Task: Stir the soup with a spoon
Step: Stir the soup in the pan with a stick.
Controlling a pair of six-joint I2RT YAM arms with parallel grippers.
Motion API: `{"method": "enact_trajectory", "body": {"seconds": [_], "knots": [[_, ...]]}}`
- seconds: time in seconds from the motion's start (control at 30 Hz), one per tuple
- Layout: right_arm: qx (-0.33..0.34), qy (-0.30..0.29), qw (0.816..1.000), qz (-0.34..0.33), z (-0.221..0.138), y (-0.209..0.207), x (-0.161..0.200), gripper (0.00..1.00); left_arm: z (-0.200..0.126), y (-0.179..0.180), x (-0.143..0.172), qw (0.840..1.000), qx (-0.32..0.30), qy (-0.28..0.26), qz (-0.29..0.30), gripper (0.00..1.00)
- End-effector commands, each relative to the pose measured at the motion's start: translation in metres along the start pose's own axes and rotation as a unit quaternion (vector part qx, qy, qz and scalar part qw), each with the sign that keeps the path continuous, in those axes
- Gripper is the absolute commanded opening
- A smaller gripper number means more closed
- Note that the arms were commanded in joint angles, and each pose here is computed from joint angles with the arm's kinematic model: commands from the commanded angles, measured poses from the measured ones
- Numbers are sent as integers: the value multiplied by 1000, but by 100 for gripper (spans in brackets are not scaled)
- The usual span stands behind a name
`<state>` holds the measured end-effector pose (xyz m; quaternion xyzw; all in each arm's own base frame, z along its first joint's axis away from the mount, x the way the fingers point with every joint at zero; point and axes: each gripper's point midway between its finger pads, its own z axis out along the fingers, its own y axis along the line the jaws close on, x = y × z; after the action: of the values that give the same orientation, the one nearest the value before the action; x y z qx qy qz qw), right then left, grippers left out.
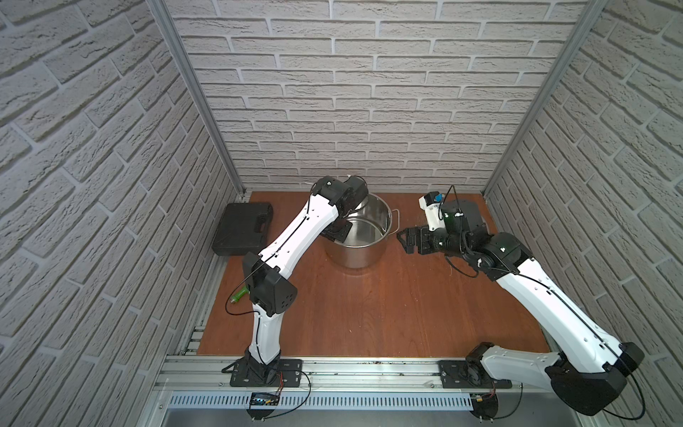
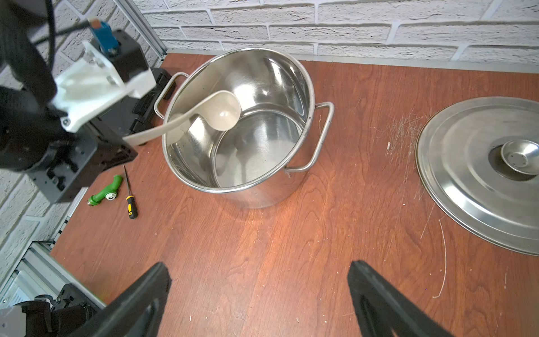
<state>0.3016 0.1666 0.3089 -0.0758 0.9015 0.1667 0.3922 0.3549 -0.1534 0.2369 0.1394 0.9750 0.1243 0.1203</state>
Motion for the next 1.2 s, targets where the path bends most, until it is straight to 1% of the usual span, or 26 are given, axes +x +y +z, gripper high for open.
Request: {"method": "enact_trajectory", "body": {"seconds": [0.0,0.1,0.2,0.4,0.5,0.6,0.77,0.9,1.03,1.1,1.17], "knots": [[-5,-20,1000,4,-6,1,-7,98,-2,10,9,999,-27,39,24,0],[3,-22,1000,0,-11,-3,-5,98,1,-8,-8,999,5,24,23,0],[12,-27,1000,-3,-17,-7,-5,99,4,-31,-14,999,29,19,34,0],[24,-32,999,-4,-23,-12,-3,99,3,-78,-9,995,77,21,67,0],[21,-30,999,-2,-21,-11,-3,99,-3,-89,-2,993,86,23,79,0],[16,-30,999,2,-18,-9,-4,99,-6,-84,10,993,76,34,86,0],[6,-30,999,10,-14,-5,-6,99,-6,-46,35,995,27,62,75,0],[2,-32,999,13,-11,-3,-8,99,-4,-18,46,996,1,73,54,0],[-2,-31,999,14,-9,-1,-9,98,4,3,43,995,-21,82,43,0],[-2,-30,999,14,-8,-1,-9,98,8,6,36,995,-28,83,48,0],[-1,-30,999,16,-7,-1,-9,98,11,5,25,996,-29,73,50,0]]}}
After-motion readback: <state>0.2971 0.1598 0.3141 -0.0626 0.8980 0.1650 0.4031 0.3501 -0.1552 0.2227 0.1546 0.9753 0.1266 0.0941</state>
